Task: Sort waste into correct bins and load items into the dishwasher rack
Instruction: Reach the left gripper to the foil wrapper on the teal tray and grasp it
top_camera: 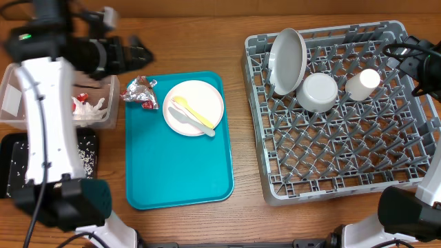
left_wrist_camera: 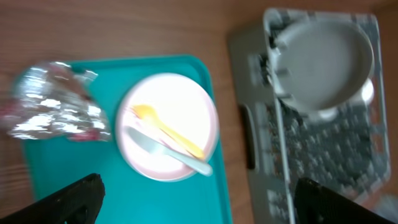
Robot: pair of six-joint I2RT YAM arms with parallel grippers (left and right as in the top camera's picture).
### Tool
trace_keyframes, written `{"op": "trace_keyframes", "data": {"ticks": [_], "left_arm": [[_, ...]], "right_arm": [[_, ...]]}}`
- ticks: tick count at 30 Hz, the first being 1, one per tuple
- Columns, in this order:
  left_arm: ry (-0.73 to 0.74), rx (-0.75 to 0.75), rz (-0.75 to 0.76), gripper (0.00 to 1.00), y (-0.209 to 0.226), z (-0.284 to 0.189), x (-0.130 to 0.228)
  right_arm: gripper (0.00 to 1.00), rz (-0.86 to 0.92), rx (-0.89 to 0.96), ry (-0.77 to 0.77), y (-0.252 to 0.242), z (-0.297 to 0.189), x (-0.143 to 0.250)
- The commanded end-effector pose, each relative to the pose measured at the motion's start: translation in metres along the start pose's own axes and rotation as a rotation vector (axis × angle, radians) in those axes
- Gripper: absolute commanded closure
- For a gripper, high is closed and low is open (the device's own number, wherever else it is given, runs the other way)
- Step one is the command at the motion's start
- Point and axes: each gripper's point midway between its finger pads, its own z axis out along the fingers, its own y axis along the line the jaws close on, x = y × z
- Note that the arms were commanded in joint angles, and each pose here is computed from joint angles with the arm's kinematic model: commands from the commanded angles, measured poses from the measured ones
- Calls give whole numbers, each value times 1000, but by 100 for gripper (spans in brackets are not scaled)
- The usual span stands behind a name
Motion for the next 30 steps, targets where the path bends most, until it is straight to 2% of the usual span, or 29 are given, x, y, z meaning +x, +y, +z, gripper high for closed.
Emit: {"op": "trace_keyframes", "data": {"ticks": [1,4,6,8,9,11,13,16,21,24,30], "left_arm": [[123,68,28,0,-34,39,19],[144,10,64,0,-37,54,22],[126,-189,-181,0,-14,62,22],[67,-472,-597,0,26,50,38],[34,-567,-778,0,37,43,48],[-27,-650,-1080,0,43,36,61],[-66,-626,-1256,0,38,40,61],[-87,-599,-1346,0,34,43,58],[-162,-562,-1338,0,39,51,38],[-152,-554,-1351,1,44,67,34],[-146,-676,-1446,9,80,102,41]], "right_arm": [[0,7,-3,-6,0,-1,-1],[0,7,-3,-6,0,-1,-1],[0,7,-3,-6,0,-1,-1],[0,7,-3,-6,0,-1,-1],[0,7,-3,-6,0,-1,-1],[0,7,-3,-6,0,-1,-1],[0,7,-3,-6,0,-1,-1],[0,7,-3,-6,0,-1,-1],[0,7,-3,-6,0,-1,-1],[0,7,-3,-6,0,-1,-1],[0,7,-3,-6,0,-1,-1]]}}
